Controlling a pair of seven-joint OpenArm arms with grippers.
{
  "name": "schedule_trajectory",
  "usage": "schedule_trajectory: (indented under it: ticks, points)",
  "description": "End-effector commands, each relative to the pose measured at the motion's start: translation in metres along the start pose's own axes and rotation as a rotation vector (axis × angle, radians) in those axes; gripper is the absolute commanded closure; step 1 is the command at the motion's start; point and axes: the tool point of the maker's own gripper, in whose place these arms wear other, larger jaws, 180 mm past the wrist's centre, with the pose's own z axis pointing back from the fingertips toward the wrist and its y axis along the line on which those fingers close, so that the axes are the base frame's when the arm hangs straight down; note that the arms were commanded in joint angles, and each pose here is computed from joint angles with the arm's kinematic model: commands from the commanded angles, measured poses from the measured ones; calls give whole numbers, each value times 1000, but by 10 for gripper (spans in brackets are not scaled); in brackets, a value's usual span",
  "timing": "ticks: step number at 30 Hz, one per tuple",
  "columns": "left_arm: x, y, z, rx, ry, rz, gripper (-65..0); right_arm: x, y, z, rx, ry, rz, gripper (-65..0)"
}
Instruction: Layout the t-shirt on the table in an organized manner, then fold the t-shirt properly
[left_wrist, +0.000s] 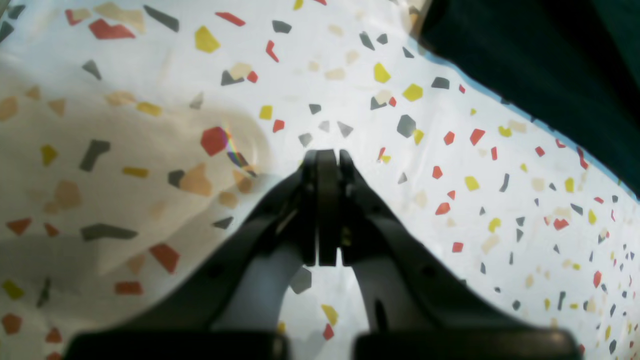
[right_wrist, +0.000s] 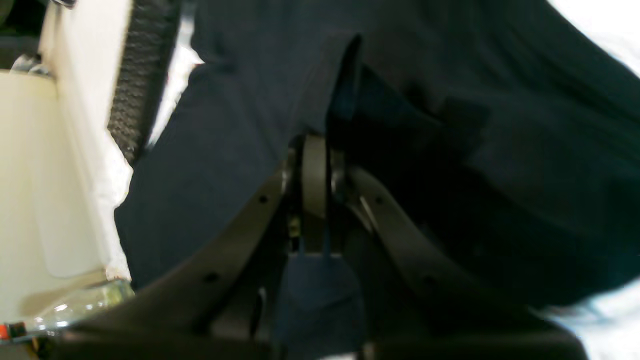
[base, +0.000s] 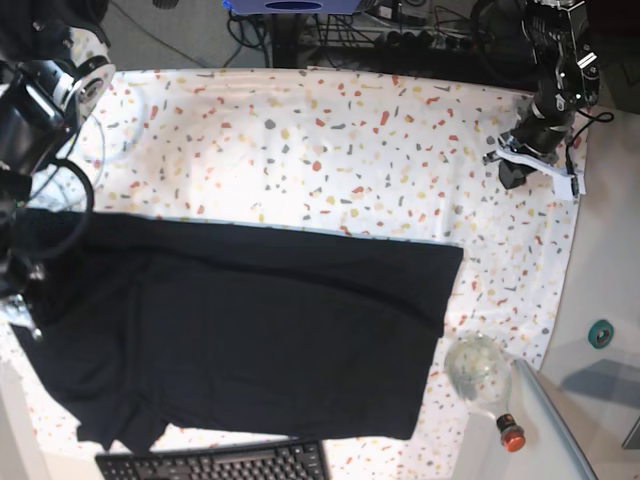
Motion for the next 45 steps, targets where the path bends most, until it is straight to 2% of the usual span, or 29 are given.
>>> schedule_trajectory:
  ticks: [1, 7, 10, 14, 15, 17, 18, 21, 23, 25, 26, 31, 36, 38, 40, 42, 45]
  points:
    - [14, 1, 2, -5, -42, -12, 0, 17, 13, -3, 29, -46, -1, 0]
    - [-2, 7, -1, 5, 0, 5, 0, 26, 18, -30, 30, -63, -74, 0]
    - [-4, 6, -1, 4, 3, 6, 0, 39, 14, -31, 21, -76, -77, -8]
    - [-1, 3, -3, -2, -5, 9, 0, 44, 12, -25, 24, -52, -62, -354]
    - [0, 2, -3, -6, -9, 15, 0, 46, 10, -21, 22, -43, -50, -399]
    - [8, -9, -8, -25, -34, 27, 0, 50, 6, -8, 27, -55, 2, -390]
    - [11, -14, -12, -33, -42, 37, -43, 52, 5, 2, 37, -70, 51, -374]
    - [20, -26, -21, -54, -65, 62, -293, 53, 2, 30, 51, -118, 182, -336]
    - [25, -38, -30, -75, -79, 91, -449, 47, -7, 49, 27, -136, 241, -332]
    - [30, -44, -40, -87, -81, 115, -545, 43, -14, 67, 6, -159, 291, -333]
    - [32, -46, -47, -91, -79, 130, -556, 39, -17, 73, -2, -160, 307, -333]
    - [23, -55, -77, -100, -27, 218, -530, 31, -27, 96, -33, -171, 373, -333]
    - [33, -67, -98, -117, -15, 265, -525, 21, -39, 103, -57, -152, 385, -333]
    - [38, -71, -104, -126, -12, 276, -523, 25, -53, 110, -84, -171, 347, -333]
    - [40, -75, -107, -132, -10, 281, -508, 22, -68, 112, -89, -196, 225, -333]
    - [40, -75, -107, -132, -9, 283, -423, 29, -87, 113, -108, -214, 140, -333]
    - [37, -72, -106, -127, -3, 281, -197, 22, -108, 92, -125, -148, 61, -333]
